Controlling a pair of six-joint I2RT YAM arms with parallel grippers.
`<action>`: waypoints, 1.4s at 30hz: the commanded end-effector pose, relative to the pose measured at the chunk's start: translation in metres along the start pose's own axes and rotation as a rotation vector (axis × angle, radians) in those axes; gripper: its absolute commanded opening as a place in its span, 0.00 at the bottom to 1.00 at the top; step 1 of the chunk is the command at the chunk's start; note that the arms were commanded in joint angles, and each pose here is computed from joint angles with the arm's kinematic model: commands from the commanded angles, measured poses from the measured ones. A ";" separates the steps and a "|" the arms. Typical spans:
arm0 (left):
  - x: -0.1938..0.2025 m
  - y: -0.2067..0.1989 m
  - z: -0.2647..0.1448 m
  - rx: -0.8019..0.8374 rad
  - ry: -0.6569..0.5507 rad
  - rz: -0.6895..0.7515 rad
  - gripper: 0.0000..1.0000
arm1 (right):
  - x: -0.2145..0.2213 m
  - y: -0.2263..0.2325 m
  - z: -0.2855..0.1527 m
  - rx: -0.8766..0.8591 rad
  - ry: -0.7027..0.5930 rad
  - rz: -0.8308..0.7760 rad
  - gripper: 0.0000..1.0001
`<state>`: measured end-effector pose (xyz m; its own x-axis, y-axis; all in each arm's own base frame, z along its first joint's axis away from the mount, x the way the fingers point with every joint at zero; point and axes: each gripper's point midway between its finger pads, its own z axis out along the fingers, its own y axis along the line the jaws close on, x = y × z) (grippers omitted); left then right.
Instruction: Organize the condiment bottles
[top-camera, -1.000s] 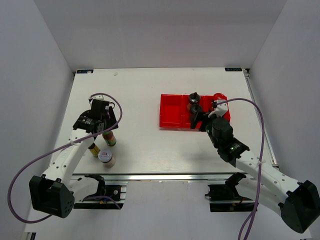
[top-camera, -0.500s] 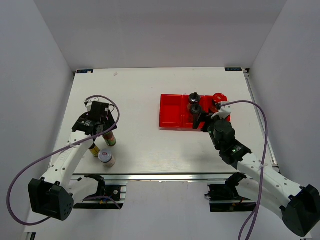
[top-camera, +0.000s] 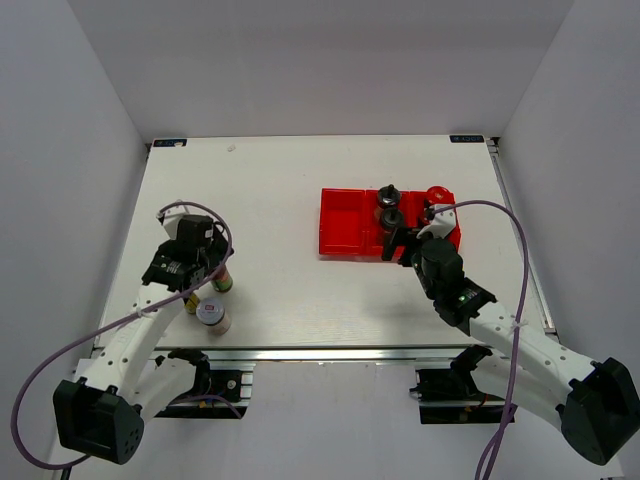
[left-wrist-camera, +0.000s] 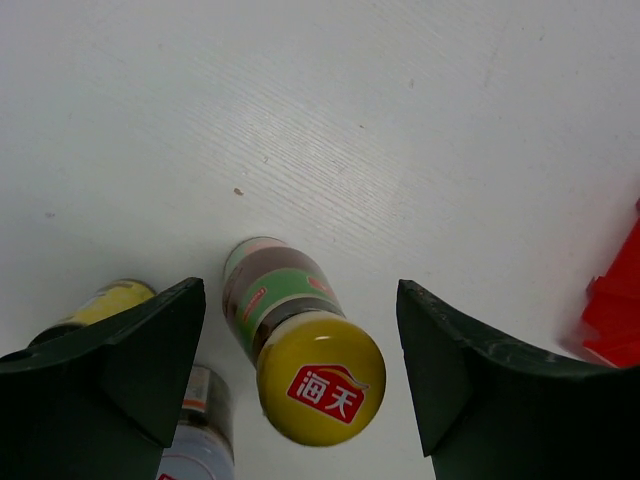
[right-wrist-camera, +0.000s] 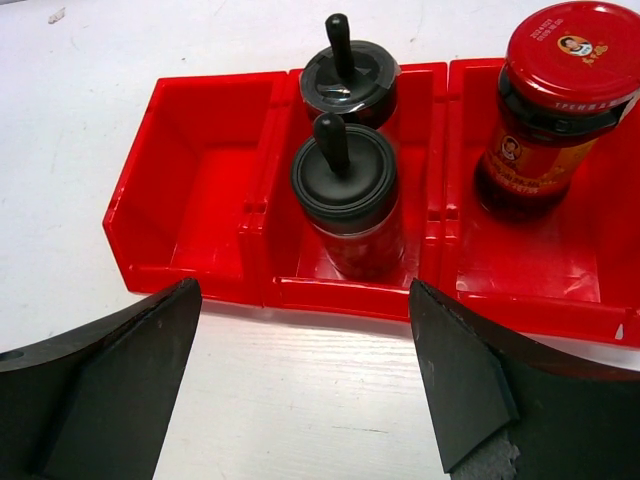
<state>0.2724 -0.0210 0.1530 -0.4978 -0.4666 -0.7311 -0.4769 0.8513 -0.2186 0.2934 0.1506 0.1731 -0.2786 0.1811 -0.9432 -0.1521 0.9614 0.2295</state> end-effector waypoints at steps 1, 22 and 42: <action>-0.012 -0.017 0.002 0.100 -0.081 -0.048 0.87 | -0.016 0.012 0.002 -0.041 -0.045 0.035 0.89; 0.015 -0.002 0.008 -0.038 -0.138 0.073 0.74 | -0.013 0.010 -0.003 -0.045 -0.046 0.069 0.89; 0.007 -0.015 0.012 0.036 -0.229 0.132 0.45 | -0.011 0.005 -0.002 -0.022 -0.047 0.063 0.89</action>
<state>0.2807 -0.0294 0.1336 -0.4152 -0.2826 -0.8647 -0.4170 0.9039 -0.0952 0.2917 0.1553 0.1764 -0.2824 0.2186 -0.9340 -0.1637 0.9484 0.2715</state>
